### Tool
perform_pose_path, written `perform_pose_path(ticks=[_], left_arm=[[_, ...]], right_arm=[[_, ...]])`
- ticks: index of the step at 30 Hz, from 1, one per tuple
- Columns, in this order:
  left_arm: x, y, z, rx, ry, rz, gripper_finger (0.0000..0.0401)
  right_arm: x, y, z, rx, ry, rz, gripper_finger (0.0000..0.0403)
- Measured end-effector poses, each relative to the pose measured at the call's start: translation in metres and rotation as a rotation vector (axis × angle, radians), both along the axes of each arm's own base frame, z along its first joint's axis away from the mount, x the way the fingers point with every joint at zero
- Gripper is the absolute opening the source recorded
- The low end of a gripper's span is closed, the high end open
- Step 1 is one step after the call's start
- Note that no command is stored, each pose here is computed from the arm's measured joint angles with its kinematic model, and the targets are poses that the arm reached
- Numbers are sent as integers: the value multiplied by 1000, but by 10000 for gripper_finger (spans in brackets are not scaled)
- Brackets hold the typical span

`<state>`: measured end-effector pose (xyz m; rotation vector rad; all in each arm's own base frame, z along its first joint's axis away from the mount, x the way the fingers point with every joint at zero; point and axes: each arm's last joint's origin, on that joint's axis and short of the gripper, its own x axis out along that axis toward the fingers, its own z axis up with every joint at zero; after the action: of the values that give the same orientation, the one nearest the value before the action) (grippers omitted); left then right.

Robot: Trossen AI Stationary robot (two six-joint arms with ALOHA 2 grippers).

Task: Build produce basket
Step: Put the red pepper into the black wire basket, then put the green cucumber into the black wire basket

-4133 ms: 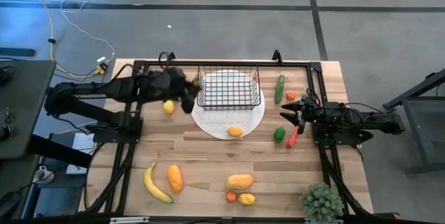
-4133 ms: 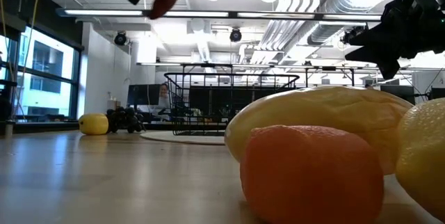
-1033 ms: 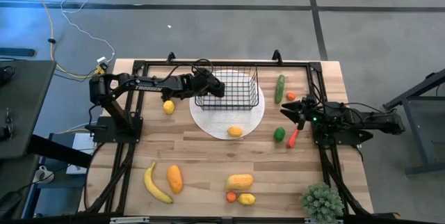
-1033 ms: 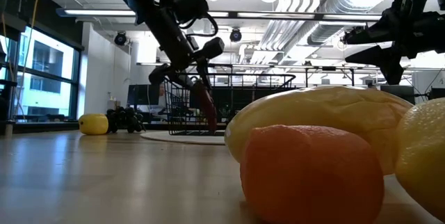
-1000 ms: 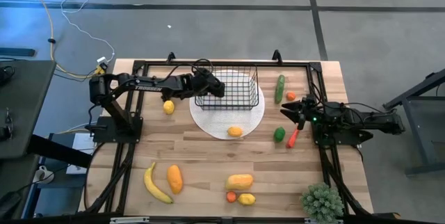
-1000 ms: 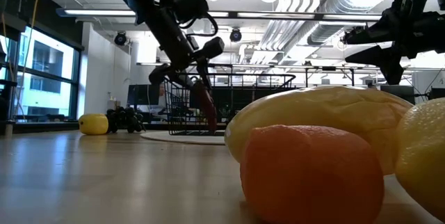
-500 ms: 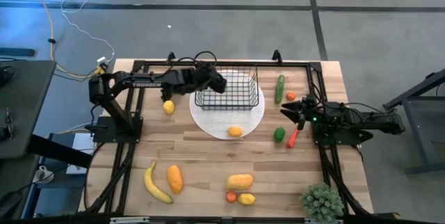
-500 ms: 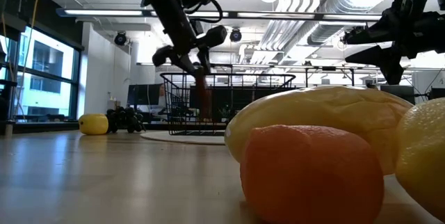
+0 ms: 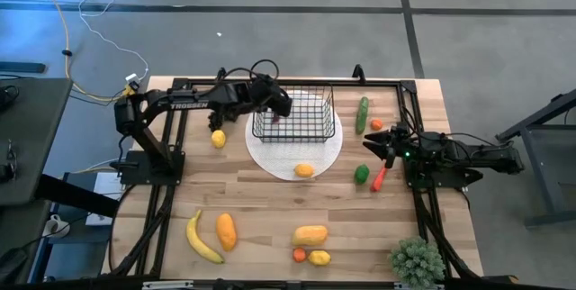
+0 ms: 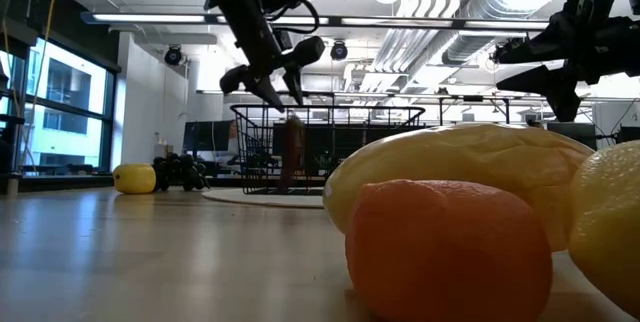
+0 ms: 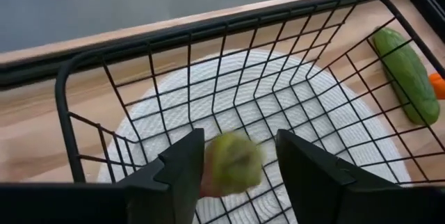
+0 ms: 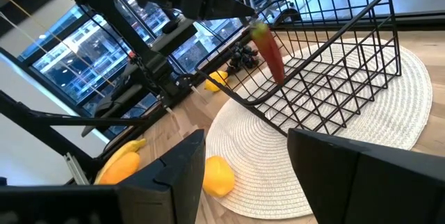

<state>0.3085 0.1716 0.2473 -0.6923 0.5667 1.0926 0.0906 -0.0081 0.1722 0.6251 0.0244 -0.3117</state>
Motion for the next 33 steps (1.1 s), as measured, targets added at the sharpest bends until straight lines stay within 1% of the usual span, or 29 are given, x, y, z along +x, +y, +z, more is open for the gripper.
perform_pose_path(ticks=[6, 11, 15, 19, 25, 29, 33], left_arm=[[-1, 2, 0, -22, -18, 4, 204], [-1, 1, 2, -25, -19, -18, 207], [3, 2, 17, 6, -33, -79, 203], [7, 2, 36, 8, -24, -153, 203], [8, -8, 64, 30, 80, -260, 202], [6, -16, 77, 28, 153, -322, 202], [-4, -27, 78, -31, 245, -345, 202]], right_arm=[[0, 0, 0, 6, -2, -1, 186], [0, 0, 0, 7, -2, -1, 186], [0, 0, 1, 7, -9, 0, 186], [1, 0, 7, 3, -74, 0, 186], [-1, -1, 14, -11, -114, -31, 186], [-4, -3, 32, -86, -127, -88, 186], [-6, -4, 50, -162, -103, -141, 186]])
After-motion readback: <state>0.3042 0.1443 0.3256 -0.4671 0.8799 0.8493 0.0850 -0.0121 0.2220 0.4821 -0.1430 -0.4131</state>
